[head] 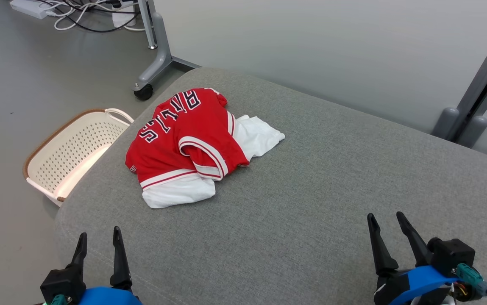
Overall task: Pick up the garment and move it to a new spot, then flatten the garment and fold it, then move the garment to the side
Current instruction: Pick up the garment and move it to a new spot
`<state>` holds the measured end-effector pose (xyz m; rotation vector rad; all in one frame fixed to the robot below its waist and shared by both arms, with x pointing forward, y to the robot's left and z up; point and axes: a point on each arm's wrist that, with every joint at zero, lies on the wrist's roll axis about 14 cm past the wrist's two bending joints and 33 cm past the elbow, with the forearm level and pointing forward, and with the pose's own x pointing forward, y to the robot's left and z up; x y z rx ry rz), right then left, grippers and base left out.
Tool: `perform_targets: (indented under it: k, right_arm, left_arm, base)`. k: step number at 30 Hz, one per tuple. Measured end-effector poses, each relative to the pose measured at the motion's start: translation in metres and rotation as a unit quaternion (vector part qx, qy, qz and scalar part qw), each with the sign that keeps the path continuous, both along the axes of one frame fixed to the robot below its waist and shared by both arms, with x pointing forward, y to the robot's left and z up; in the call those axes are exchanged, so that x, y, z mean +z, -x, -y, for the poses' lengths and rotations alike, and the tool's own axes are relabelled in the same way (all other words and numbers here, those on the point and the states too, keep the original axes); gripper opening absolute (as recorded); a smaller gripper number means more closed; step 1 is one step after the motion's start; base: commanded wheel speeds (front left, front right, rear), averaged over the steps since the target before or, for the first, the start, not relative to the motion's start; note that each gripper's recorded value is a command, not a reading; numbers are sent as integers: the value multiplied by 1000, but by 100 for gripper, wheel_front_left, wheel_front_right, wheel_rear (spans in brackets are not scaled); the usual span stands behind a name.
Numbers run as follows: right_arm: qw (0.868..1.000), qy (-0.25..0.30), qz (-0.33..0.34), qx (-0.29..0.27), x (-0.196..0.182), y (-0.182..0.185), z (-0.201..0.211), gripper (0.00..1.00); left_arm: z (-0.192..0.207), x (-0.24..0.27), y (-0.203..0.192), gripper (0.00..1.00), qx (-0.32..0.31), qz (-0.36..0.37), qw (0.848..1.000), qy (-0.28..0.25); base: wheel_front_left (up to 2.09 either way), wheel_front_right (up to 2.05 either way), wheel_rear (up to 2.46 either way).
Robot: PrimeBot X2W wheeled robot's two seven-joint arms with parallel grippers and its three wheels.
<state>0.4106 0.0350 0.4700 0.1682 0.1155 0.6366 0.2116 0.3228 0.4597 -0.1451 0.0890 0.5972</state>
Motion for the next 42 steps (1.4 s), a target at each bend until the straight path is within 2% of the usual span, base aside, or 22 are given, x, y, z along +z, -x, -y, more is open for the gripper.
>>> perform_targets:
  k: [11, 21, 26, 29, 33, 42]
  right_arm:
    - [1000, -1, 1, -1, 1, 2, 1, 100]
    - [1000, -10, -5, -16, -2, 0, 10, 100]
    - [999, -9, -19, -30, -14, -6, 20, 100]
    - [999, -7, -27, -44, -20, -11, 30, 100]
    - [997, -2, -35, -70, -28, -19, 50, 100]
    - [987, 26, -60, -150, -56, -36, 112, 100]
  left_arm:
    - [4, 13, -10, 100, -24, 7, 1000, 12]
    - [-8, 99, -64, 100, -90, 53, 994, 29]
    - [-36, 117, -97, 100, -91, 22, 995, 42]
    - [-42, 114, -126, 100, -100, 13, 990, 99]
    - [-63, 91, -151, 100, -87, -51, 988, 120]
    - [-75, 32, -215, 100, -79, -153, 974, 150]
  base:
    - [0, 0, 0]
    - [0, 0, 0]
    - [0, 0, 0]
    - [0, 0, 0]
    - [0, 0, 0]
    - [0, 0, 0]
